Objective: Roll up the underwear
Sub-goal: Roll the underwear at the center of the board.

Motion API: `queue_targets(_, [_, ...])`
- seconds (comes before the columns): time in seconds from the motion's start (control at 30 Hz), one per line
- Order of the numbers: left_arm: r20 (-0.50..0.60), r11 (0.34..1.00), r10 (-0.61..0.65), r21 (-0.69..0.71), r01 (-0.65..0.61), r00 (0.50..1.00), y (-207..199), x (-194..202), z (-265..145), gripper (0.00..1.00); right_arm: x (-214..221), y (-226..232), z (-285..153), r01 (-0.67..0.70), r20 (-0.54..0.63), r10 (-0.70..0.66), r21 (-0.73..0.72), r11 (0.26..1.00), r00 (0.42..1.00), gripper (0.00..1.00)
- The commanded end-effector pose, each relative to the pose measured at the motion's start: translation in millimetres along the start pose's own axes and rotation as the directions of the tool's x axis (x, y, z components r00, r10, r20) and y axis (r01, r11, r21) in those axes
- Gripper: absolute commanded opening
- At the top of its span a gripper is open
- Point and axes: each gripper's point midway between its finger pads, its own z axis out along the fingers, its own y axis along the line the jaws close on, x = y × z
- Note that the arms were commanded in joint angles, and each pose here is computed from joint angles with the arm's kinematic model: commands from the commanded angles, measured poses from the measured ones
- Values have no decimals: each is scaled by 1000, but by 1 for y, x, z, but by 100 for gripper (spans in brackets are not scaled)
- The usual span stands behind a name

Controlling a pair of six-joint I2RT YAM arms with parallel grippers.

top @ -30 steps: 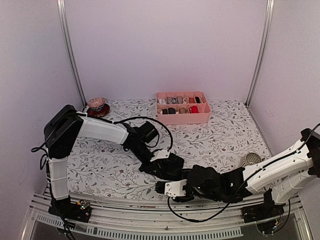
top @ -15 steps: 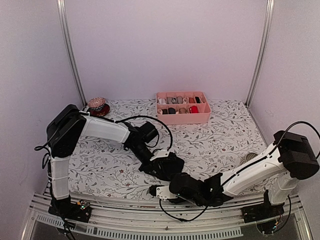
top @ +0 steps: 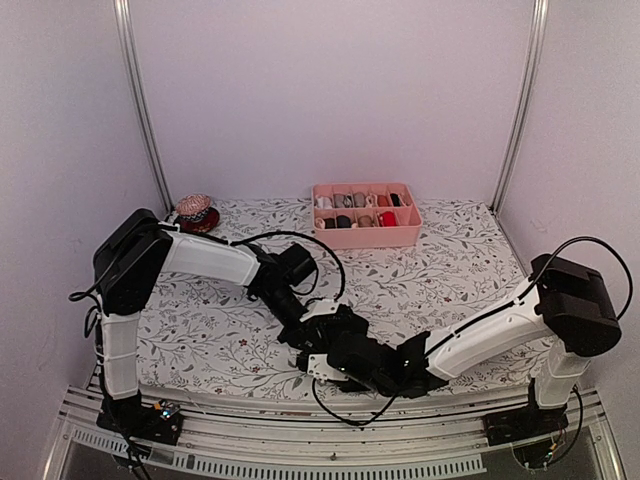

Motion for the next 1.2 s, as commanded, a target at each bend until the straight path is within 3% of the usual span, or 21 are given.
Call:
queue_targets(0.0, [-172, 988, -141, 38, 150, 975, -12, 56, 16, 22, 10, 8, 6, -43, -43, 40, -69, 997, 998, 48])
queue_targets(0.33, [-176, 989, -141, 28, 148, 974, -11, 58, 17, 23, 19, 6, 11, -62, -86, 56, -66, 996, 995, 47])
queue_targets(0.63, [-167, 991, -129, 9, 132, 977, -10, 55, 13, 29, 28, 1, 17, -115, -123, 105, -80, 990, 987, 29])
queue_targets(0.8, [-162, 992, -121, 4, 123, 979, -10, 54, 12, 32, 28, 5, 17, -132, -127, 118, -110, 985, 985, 12])
queue_targets(0.93, [-134, 995, -97, -34, 93, 986, -8, 45, 3, 45, 27, 8, 15, -141, -122, 124, -142, 980, 985, 7])
queue_targets(1.17, [-20, 977, 14, -210, -17, 1000, -1, 13, -37, 73, 29, 19, 16, -171, -128, 145, -231, 958, 981, 5])
